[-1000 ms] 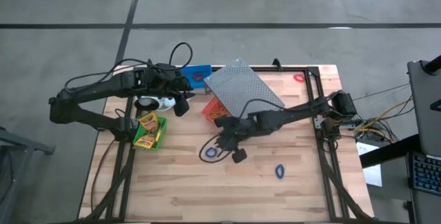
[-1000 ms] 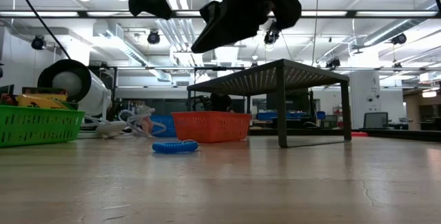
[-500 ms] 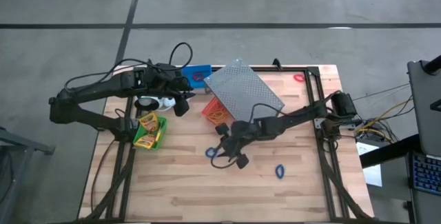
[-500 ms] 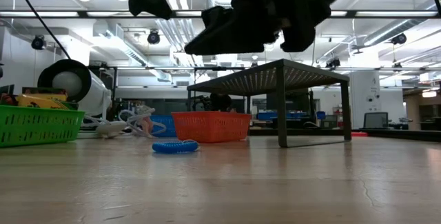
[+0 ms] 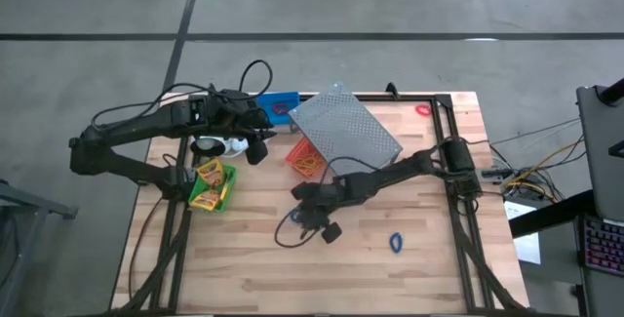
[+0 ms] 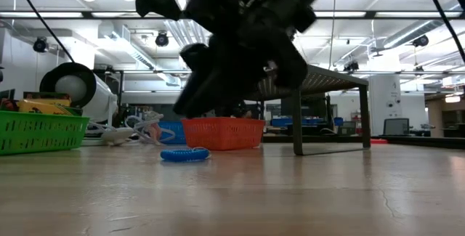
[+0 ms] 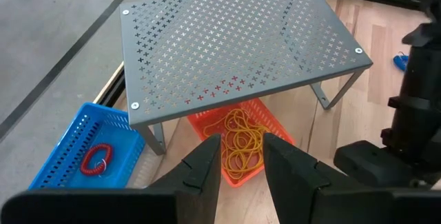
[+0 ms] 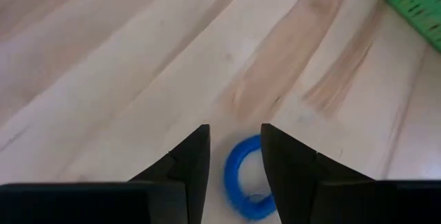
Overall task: Pick & Place Office Desk Supplies
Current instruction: Put the blue spring rubber band into the blue bin
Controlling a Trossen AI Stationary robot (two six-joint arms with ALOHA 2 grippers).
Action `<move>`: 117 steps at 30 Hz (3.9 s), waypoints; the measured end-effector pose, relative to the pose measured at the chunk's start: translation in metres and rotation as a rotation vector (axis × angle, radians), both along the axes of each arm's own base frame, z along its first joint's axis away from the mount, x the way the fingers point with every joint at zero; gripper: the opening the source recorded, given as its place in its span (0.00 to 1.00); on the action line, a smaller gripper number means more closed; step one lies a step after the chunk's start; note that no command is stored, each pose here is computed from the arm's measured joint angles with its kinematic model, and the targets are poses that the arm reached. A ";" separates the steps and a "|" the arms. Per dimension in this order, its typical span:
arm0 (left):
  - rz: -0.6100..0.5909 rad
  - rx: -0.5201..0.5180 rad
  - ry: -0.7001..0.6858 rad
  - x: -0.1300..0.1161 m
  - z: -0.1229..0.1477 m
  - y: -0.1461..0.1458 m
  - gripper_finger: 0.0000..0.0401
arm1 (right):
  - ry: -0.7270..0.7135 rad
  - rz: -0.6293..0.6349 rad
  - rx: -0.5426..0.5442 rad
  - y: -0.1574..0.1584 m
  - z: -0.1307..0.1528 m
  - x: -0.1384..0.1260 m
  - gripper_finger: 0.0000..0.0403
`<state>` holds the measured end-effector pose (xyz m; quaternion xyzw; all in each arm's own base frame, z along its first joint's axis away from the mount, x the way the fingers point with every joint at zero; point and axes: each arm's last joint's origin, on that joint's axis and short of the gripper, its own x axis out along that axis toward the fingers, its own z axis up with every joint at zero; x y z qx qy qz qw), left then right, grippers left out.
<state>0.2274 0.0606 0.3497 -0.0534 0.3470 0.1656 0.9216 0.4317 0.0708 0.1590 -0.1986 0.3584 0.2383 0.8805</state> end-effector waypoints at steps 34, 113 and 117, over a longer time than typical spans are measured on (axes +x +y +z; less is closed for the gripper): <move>0.000 0.000 0.000 0.000 0.000 0.000 0.28 | 0.037 0.006 0.067 -0.017 -0.031 -0.004 0.31; 0.000 -0.001 0.001 0.000 0.000 0.000 0.28 | 0.213 0.035 -0.068 -0.011 -0.032 0.005 0.17; 0.000 -0.001 0.001 0.000 0.000 0.000 0.28 | 0.215 0.035 -0.069 -0.011 -0.032 0.005 0.11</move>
